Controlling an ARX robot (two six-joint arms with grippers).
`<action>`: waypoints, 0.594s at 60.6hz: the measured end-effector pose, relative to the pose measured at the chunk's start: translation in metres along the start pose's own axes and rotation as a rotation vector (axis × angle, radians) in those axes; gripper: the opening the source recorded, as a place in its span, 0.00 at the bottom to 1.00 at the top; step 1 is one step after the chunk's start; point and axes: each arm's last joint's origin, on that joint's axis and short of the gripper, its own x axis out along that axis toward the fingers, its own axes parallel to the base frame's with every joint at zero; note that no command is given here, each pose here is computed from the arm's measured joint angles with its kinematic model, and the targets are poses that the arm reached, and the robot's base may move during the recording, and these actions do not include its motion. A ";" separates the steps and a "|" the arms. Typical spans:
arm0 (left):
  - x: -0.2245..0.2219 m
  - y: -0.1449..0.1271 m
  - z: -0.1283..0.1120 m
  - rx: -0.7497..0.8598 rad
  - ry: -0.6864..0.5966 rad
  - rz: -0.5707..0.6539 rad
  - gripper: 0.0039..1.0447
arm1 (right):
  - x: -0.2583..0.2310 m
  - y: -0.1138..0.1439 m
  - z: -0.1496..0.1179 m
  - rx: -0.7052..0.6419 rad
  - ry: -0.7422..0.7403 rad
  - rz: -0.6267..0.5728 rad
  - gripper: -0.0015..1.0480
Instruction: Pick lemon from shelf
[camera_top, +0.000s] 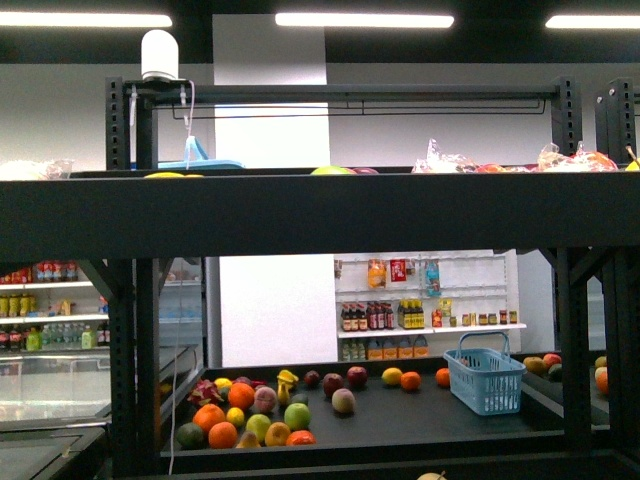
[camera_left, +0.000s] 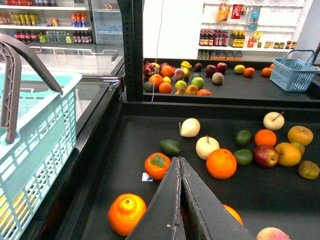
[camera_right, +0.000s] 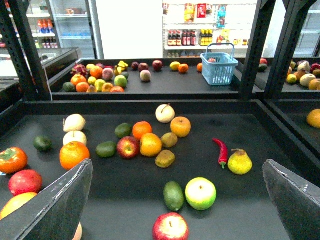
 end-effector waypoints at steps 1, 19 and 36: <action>0.000 0.000 0.000 0.000 -0.002 0.000 0.02 | 0.000 0.000 0.000 0.000 0.000 0.000 0.98; 0.000 0.000 -0.012 0.000 0.006 0.000 0.02 | 0.000 0.000 0.000 0.000 0.000 0.000 0.98; -0.001 0.000 -0.023 0.001 0.000 0.000 0.02 | 0.000 0.000 0.000 0.000 0.000 0.000 0.98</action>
